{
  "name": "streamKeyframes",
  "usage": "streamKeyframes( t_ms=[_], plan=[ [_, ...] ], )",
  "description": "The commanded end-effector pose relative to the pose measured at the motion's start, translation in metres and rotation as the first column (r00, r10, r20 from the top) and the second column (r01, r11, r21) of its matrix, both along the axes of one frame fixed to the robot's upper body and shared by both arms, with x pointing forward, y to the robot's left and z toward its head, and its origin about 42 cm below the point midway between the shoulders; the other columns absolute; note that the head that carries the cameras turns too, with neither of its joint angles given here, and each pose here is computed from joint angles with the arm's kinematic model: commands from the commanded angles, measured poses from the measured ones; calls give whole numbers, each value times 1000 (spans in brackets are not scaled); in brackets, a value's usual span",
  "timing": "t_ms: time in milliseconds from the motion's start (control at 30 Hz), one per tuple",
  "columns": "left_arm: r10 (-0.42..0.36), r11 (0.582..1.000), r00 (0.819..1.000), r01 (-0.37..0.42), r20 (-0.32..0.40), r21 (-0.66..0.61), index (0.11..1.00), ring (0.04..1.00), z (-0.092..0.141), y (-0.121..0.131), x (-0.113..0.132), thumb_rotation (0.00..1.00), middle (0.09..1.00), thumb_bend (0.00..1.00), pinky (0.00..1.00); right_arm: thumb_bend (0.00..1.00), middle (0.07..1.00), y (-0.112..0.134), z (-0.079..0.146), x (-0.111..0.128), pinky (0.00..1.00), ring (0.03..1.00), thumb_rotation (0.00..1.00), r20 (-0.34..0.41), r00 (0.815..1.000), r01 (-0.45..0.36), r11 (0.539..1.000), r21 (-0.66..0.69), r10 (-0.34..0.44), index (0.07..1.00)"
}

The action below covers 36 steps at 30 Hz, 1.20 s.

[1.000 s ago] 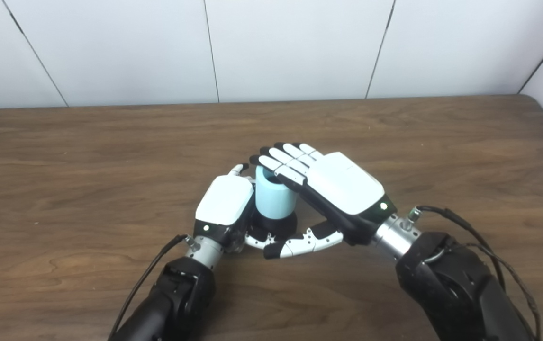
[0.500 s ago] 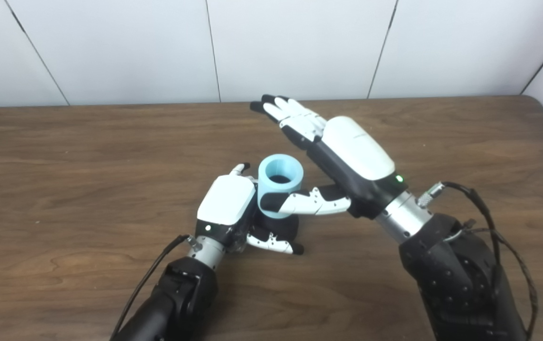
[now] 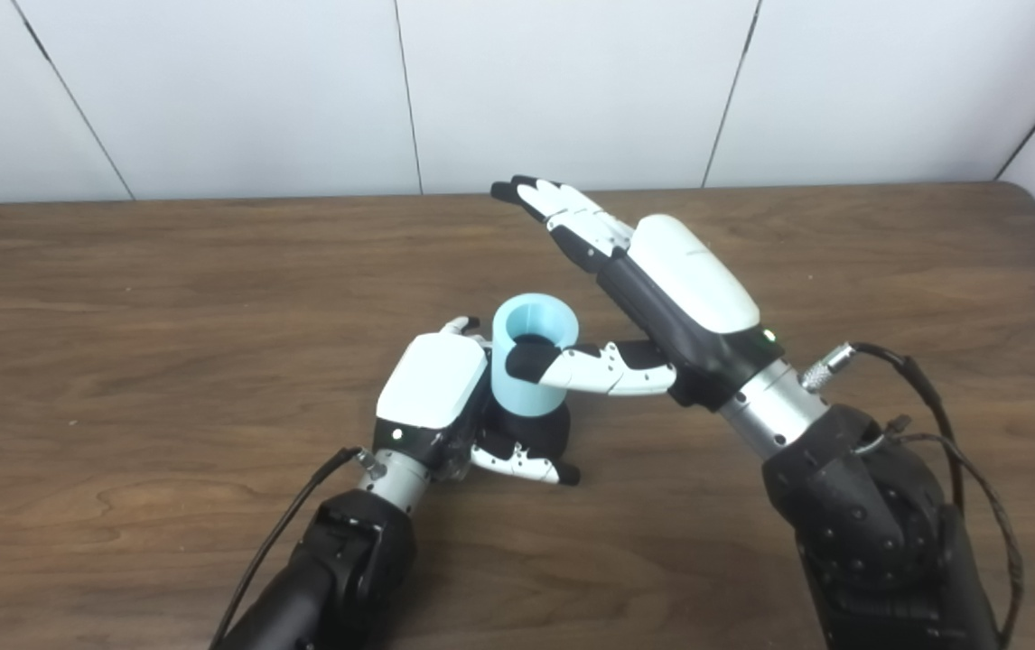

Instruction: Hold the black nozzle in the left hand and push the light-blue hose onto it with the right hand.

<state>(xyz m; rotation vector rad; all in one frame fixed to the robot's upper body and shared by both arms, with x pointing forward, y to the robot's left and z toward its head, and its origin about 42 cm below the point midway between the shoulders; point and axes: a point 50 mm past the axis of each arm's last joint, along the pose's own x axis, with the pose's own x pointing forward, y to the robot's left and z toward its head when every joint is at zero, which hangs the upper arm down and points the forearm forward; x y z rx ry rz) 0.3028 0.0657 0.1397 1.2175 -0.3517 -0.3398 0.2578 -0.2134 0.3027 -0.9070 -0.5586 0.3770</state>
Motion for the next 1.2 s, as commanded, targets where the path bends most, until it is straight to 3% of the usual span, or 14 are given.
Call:
streamKeyframes(
  t_ms=[0,33,100,267,433,867,1033,1167],
  plan=[
    [-1,1000,999,2,-46,28,574,676,-16,7,-4,77,622,692,839,565,957,-3,7,1,899,964,1000,46,999,8,1000,-4,-7,940],
    [-3,1000,999,4,-38,24,646,713,-16,8,-3,130,680,801,840,566,955,-3,7,1,890,962,1000,45,999,9,1000,-5,-9,941],
    [-9,1000,1000,10,-27,17,697,745,-15,9,-2,170,726,859,843,567,953,-3,5,1,884,960,1000,46,999,12,1000,-10,-11,942],
    [-29,1000,1000,29,-4,5,858,882,-14,12,2,268,882,912,933,586,943,-4,2,0,903,950,1000,42,999,19,999,-27,-18,938],
    [-41,999,999,41,13,22,898,953,-11,18,7,302,960,924,978,593,939,-5,-2,-1,914,945,1000,34,999,25,999,-27,-24,937],
    [-21,999,998,19,55,37,915,964,7,34,17,322,943,947,1000,600,933,-4,-7,-1,908,938,1000,26,999,32,999,-31,-31,946],
    [-16,1000,1000,16,0,21,909,935,30,41,22,337,897,945,999,595,933,-6,-8,0,904,939,1000,21,999,43,999,-25,-42,945],
    [-9,1000,1000,9,1,2,881,890,41,45,25,327,853,960,967,585,933,-7,-10,1,895,938,1000,22,999,48,999,-23,-48,942]
  ],
)
